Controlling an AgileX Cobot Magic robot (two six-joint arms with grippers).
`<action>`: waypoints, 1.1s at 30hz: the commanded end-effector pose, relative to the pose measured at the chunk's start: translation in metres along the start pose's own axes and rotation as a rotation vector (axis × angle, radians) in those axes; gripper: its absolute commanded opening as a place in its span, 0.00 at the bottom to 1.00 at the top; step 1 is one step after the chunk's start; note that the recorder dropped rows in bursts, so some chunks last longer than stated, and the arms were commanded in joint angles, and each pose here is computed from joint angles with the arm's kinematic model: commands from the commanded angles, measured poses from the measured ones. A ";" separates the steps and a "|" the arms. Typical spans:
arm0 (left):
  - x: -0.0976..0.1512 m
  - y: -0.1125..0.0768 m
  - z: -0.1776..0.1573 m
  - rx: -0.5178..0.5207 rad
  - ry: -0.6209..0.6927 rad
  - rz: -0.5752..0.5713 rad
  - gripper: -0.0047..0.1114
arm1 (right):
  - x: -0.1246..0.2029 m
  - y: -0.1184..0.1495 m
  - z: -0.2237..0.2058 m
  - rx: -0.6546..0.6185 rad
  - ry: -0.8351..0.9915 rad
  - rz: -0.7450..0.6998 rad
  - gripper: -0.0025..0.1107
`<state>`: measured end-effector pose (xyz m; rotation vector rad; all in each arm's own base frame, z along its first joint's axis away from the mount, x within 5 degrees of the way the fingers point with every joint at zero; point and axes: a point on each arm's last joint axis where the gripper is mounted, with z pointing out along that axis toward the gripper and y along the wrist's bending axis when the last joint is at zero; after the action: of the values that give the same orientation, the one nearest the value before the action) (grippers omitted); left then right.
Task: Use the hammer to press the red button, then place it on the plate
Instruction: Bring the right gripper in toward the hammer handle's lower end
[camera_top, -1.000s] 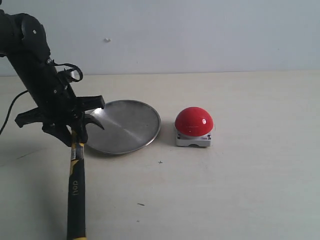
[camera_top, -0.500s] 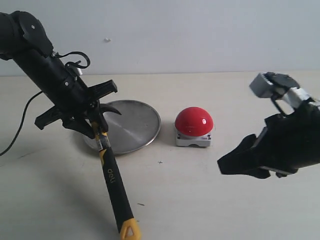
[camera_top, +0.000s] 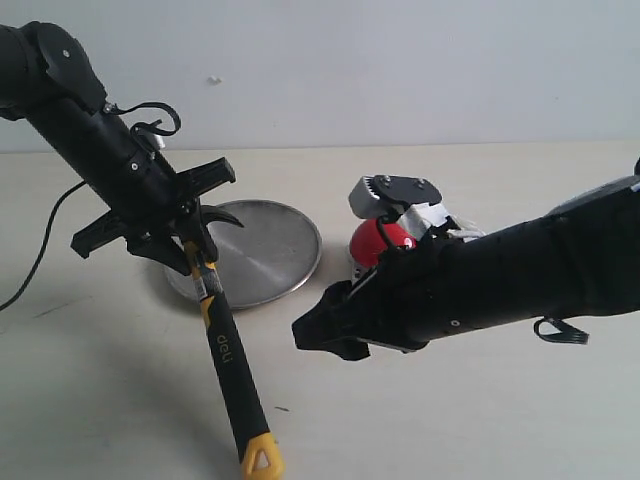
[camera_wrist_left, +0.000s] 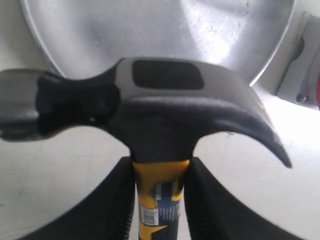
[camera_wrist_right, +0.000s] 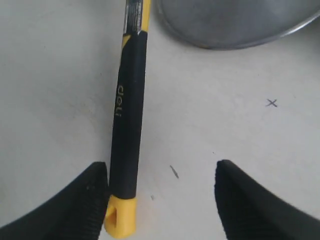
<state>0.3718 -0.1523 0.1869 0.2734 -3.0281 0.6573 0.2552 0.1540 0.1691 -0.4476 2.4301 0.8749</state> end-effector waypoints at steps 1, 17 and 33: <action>-0.001 -0.006 -0.006 0.034 -0.017 -0.007 0.04 | 0.001 0.001 0.008 -0.034 0.005 0.001 0.56; -0.001 -0.006 -0.006 0.039 -0.009 -0.011 0.04 | -0.001 -0.010 0.057 -0.193 0.108 -0.016 0.62; -0.001 -0.006 -0.006 0.043 -0.008 -0.013 0.04 | 0.000 -0.011 0.063 -0.231 0.106 -0.158 0.63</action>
<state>0.3719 -0.1524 0.1869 0.2749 -3.0280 0.6597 0.2826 0.1849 0.1190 -0.7353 2.3940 1.0716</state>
